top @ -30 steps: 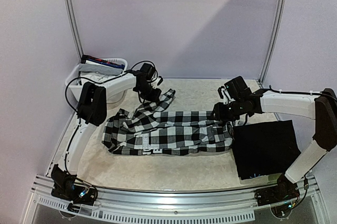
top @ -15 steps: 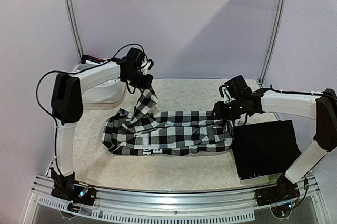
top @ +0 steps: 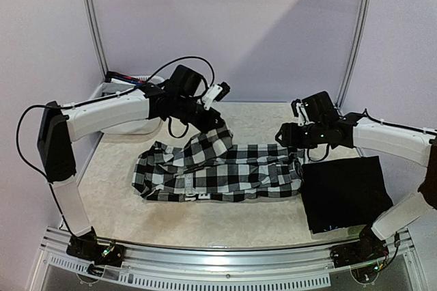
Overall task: Fold and stack the mixed laundry pile
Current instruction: Fold the 1/3-folded shirt at the center of the board.
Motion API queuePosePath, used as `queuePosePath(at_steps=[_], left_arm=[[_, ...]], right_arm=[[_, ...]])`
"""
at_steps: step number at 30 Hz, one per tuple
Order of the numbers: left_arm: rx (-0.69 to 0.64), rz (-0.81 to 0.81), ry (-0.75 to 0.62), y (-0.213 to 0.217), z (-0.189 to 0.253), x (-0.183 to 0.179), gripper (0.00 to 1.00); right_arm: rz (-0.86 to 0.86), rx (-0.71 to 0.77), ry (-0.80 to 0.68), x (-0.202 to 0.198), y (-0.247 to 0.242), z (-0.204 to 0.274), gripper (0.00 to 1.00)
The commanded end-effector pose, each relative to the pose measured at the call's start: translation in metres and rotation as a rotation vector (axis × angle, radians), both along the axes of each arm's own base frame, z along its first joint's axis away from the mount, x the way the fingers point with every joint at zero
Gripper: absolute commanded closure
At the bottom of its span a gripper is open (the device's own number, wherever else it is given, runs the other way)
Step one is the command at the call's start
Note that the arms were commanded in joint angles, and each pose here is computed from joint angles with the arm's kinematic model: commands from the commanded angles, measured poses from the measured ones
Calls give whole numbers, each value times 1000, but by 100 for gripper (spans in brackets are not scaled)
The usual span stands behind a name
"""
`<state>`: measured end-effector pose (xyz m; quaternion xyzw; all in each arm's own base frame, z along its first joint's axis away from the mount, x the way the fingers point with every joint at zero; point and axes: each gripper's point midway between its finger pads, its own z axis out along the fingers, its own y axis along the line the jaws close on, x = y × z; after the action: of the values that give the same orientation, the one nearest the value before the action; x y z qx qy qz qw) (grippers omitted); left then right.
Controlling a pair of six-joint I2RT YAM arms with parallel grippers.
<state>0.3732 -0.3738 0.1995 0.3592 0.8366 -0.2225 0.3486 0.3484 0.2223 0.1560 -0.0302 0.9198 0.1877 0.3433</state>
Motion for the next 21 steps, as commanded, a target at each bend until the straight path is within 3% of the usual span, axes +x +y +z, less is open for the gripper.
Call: queuePosePath(at_steps=[1,5,7,10,11,15,21], left_arm=[[-87,-86,18,-20,6,-29,100],[-171,-90,118,-29,-23,-43,100],[-161,-101,178,-30,-48,-54,93],[-98,-86,225,-22,-83,-64,52],[-84,-58,226,-16,-89,-64,43],[-91,15,174,5,-81,-67,24],[9,216,75,54,-81,-57,25]], right_arm=[[-14,51,-26,-12,-4,10,26],[10,119,2,-25,1,8,19],[43,156,29,-33,7,1,17],[86,212,71,-42,17,-9,15],[103,228,84,-45,21,-12,15],[152,274,130,-47,35,-26,14],[241,288,149,-28,63,-31,16]])
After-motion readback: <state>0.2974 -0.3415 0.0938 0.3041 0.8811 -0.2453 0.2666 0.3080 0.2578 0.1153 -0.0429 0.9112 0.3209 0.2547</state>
